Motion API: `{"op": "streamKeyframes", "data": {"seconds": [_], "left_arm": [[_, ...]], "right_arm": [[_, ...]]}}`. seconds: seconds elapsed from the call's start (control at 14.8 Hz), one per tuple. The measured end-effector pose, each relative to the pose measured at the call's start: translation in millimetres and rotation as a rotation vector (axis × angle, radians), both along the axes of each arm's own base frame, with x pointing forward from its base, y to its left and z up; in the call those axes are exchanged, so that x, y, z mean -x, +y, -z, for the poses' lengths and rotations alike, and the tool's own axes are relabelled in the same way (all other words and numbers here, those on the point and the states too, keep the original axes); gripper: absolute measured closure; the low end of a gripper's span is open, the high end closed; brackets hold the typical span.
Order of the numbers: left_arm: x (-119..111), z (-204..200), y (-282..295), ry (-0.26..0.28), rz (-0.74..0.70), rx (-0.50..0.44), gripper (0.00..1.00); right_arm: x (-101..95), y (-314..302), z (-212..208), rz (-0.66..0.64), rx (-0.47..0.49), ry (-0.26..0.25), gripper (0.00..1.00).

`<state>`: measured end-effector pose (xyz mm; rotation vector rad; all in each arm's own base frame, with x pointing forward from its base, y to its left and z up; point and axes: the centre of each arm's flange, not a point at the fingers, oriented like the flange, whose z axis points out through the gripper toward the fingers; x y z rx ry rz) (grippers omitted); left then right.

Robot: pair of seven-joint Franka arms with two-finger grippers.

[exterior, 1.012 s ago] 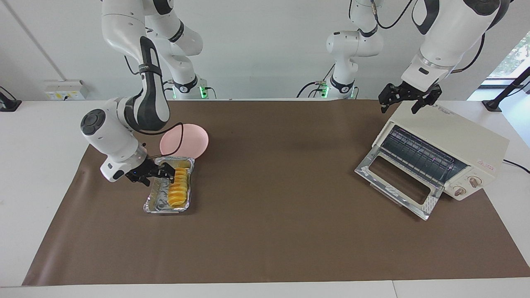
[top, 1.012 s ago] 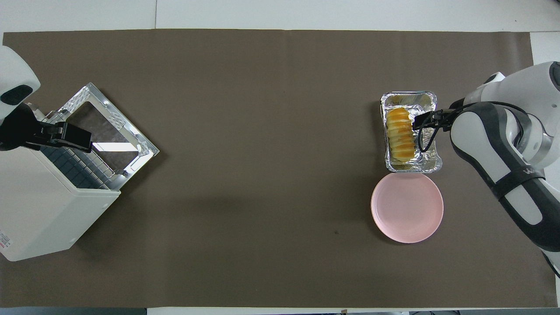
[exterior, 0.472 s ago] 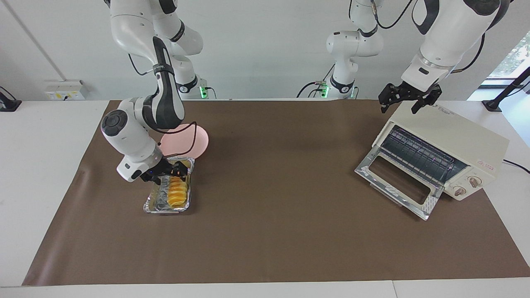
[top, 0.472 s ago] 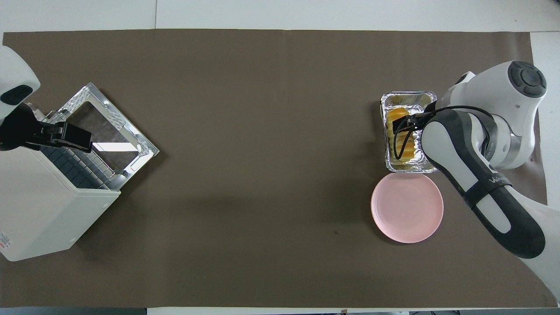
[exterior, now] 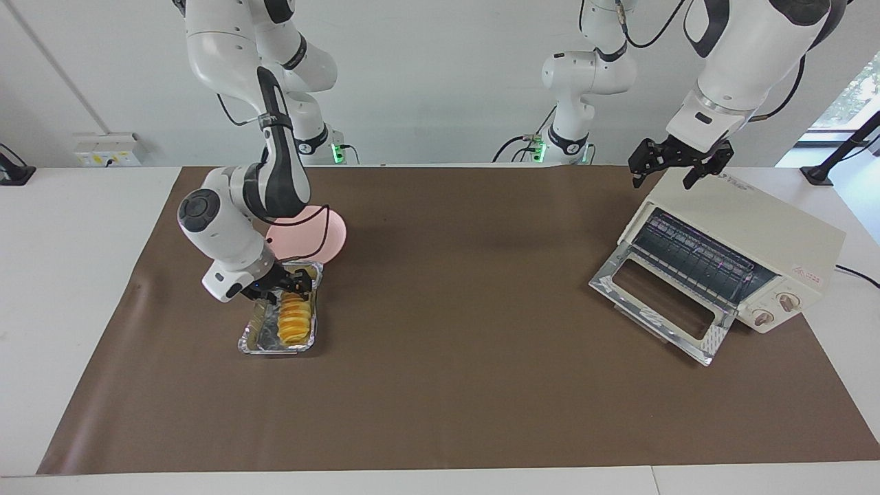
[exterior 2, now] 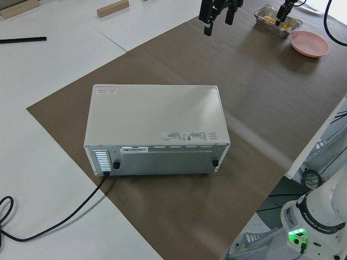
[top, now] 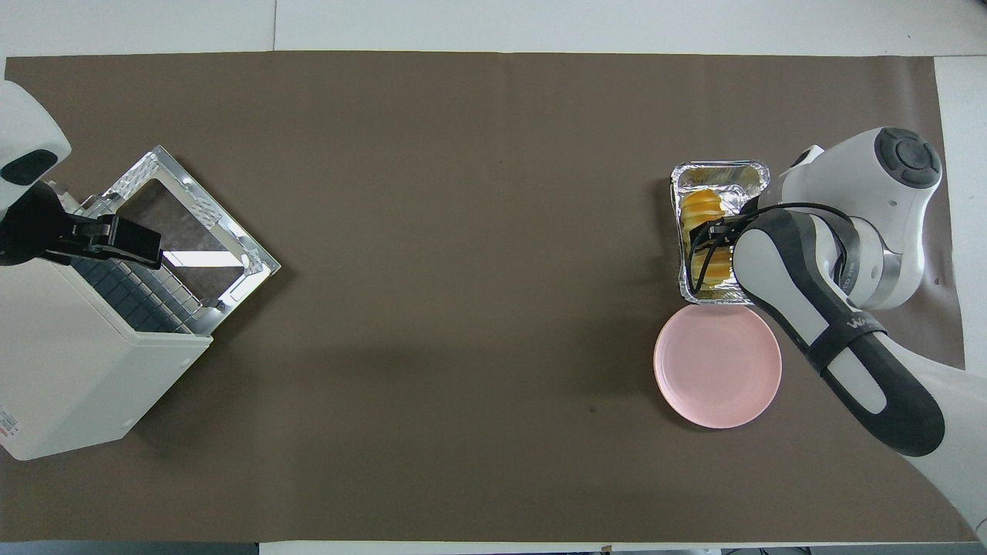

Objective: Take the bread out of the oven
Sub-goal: 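Release the tray and grasp the yellow bread with the right gripper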

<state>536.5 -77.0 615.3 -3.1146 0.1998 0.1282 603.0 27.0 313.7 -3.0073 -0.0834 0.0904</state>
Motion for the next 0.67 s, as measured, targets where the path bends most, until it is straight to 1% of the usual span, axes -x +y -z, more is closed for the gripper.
{"op": "streamKeyframes", "data": {"seconds": [0.07,0.13,0.34,0.54,0.61,0.67], "left_arm": [[0.0,0.0,0.0,0.000,0.000,0.000,0.00],[0.0,0.0,0.0,0.000,0.000,0.000,0.00],[0.0,0.0,0.0,0.000,0.000,0.000,0.00],[0.0,0.0,0.0,0.000,0.000,0.000,0.00],[0.0,0.0,0.0,0.000,0.000,0.000,0.00],[0.0,0.0,0.0,0.000,0.000,0.000,0.00]], "right_arm": [[0.1,0.0,0.2,0.000,0.000,0.000,0.41],[0.1,0.0,0.0,0.000,0.000,0.000,0.56],[0.1,0.0,-0.8,0.000,0.000,-0.001,0.82],[-2.0,0.1,-4.8,-0.001,0.000,-0.007,0.89],[-4.4,0.3,-10.3,-0.003,-0.001,-0.005,0.92],[-7.3,0.8,-18.9,-0.006,-0.003,0.002,0.93]]}}
